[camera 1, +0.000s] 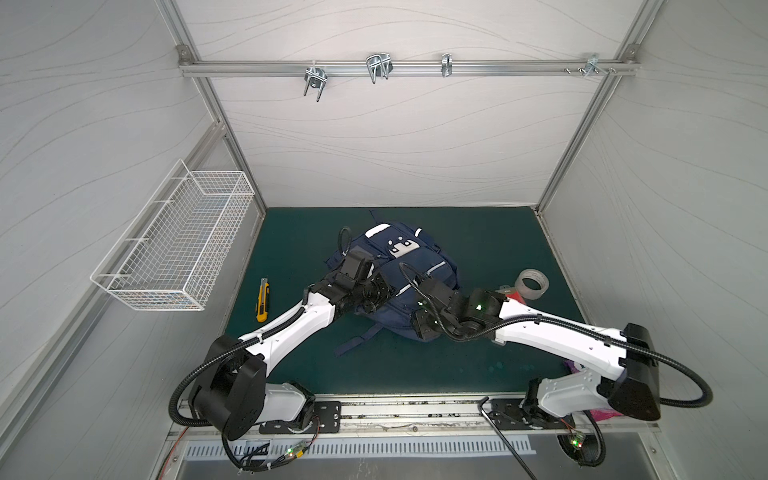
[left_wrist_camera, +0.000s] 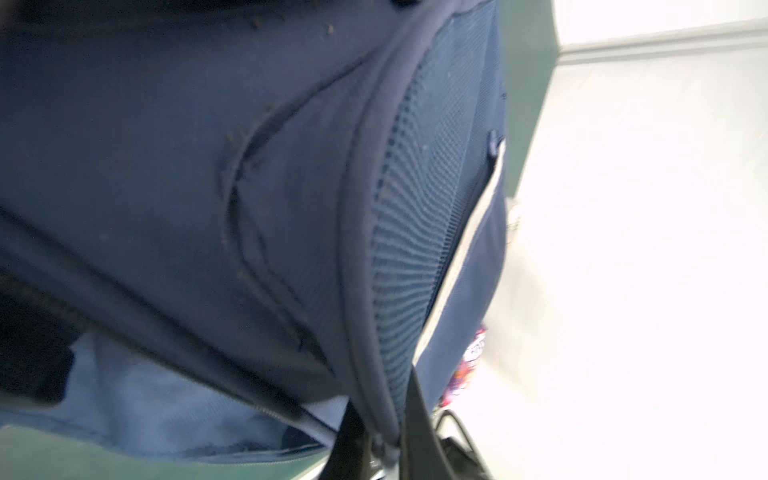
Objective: Pack the student bag
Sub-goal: 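Grasp the backpack's zipper edge with the right gripper while the left holds the top flap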
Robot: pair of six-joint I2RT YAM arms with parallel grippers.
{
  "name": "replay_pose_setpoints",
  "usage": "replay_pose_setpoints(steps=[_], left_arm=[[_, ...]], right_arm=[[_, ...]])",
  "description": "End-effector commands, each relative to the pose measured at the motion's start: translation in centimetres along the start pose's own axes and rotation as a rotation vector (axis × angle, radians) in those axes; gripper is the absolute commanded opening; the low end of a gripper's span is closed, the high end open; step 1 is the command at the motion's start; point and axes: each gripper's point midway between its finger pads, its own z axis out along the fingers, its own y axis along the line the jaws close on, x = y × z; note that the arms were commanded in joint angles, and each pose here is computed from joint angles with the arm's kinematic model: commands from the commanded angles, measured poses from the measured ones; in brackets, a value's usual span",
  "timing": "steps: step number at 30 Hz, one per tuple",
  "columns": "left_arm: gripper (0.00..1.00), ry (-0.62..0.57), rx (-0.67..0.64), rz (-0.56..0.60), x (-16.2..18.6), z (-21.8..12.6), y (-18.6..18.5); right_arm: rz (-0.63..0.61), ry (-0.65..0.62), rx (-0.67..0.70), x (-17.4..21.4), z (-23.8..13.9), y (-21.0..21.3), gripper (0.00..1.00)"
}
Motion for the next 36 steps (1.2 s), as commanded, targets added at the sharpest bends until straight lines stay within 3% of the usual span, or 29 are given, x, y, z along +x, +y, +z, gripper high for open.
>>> replay_pose_setpoints(steps=[1, 12, 18, 36], left_arm=[[0.00, -0.052, 0.270, 0.029, -1.7, -1.8, -7.5], [0.00, -0.045, 0.364, 0.004, -1.8, -2.7, -9.9], [0.00, -0.038, 0.351, 0.006, -1.7, -2.7, -9.5], [0.00, -0.022, 0.304, 0.020, -1.2, -2.2, -8.3]], right_arm=[[0.062, -0.015, 0.107, -0.7, 0.6, -1.2, 0.50], [0.118, -0.049, 0.150, -1.2, 2.7, -2.1, 0.37], [0.168, -0.066, 0.065, -1.0, 3.5, -2.3, 0.28], [0.143, -0.148, 0.074, -3.1, 4.3, -3.5, 0.21]])
